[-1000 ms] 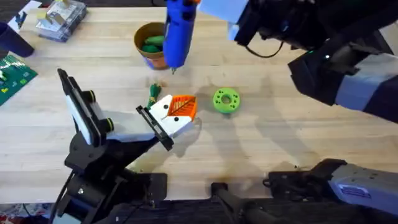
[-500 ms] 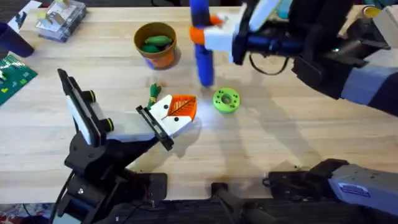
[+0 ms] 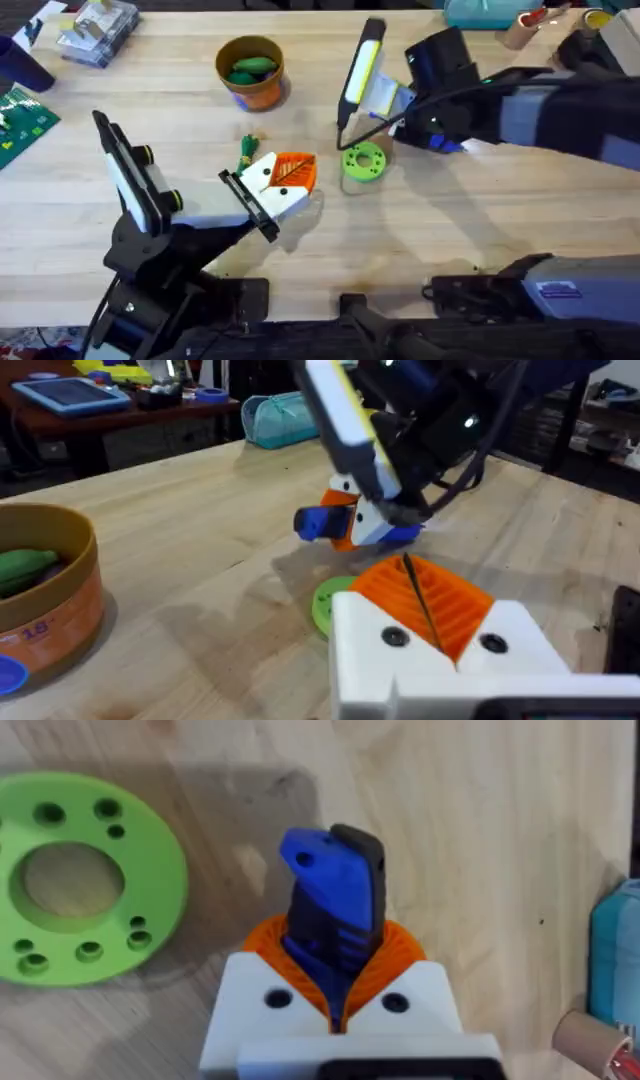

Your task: Pick up the gripper from the table and insert it into the empty holder that is missing its gripper. Then pick up a screw, insert it into the mounting hole, and use the screwdriver to tighten it. Finally, clean up the table by picking up the vegetable and placing it into the bucket.

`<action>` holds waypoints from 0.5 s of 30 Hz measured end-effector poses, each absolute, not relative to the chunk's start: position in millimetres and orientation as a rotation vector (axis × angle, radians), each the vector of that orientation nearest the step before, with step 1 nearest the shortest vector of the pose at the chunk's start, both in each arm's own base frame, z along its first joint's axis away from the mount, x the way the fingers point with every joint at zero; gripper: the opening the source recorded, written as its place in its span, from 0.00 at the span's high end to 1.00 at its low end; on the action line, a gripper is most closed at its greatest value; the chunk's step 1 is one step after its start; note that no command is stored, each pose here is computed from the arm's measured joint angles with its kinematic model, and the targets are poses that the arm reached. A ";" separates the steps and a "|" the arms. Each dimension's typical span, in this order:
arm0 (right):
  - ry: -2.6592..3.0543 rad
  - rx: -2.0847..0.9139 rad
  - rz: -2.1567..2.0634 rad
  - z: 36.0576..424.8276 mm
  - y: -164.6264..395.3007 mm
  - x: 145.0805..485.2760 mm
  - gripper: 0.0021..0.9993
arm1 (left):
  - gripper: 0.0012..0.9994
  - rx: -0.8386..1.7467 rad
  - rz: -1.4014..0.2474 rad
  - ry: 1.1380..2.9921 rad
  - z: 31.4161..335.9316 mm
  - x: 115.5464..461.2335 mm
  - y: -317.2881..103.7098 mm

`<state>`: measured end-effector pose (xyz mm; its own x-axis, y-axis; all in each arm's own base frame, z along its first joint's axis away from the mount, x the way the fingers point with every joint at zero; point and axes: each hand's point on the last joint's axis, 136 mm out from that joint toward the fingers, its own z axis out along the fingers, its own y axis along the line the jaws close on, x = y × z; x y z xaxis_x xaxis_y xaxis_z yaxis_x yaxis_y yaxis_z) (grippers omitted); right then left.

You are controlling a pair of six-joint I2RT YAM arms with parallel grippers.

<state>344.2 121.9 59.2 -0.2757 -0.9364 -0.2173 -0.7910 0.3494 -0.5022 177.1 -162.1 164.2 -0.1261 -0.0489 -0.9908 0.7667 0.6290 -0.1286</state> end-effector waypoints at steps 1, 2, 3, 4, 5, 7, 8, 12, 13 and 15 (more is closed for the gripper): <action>2.147 -1.527 -0.424 54.3 120.1 344.3 0.97 | 0.98 0.620 -0.781 1.551 164.2 177.1 -162.1; 2.150 -1.547 -0.437 49.9 118.5 344.2 0.94 | 0.98 0.620 -0.781 1.551 164.2 177.0 -162.1; 2.153 -1.565 -0.449 45.9 116.9 344.0 0.90 | 0.98 0.620 -0.781 1.551 164.2 177.0 -162.1; 2.156 -1.578 -0.459 42.6 115.8 344.2 0.88 | 0.98 0.620 -0.781 1.551 164.2 177.0 -162.1; 2.160 -1.589 -0.464 39.1 115.2 344.3 0.83 | 0.98 0.620 -0.781 1.551 164.2 177.0 -162.1; 2.162 -1.585 -0.476 38.4 115.3 346.3 0.63 | 0.98 0.620 -0.781 1.551 164.2 177.0 -162.1; 2.159 -1.572 -0.488 41.1 115.1 349.3 0.49 | 0.98 0.620 -0.781 1.551 164.1 177.0 -162.1; 2.169 -1.480 -0.520 53.3 112.0 360.0 0.02 | 0.98 0.620 -0.781 1.551 164.2 177.1 -162.1; 2.182 -1.461 -0.511 54.1 112.2 358.8 0.01 | 0.98 0.619 -0.781 1.551 164.2 177.1 -162.1; 2.221 -1.430 -0.489 54.2 111.6 353.2 0.01 | 0.98 0.620 -0.781 1.551 164.2 177.0 -162.1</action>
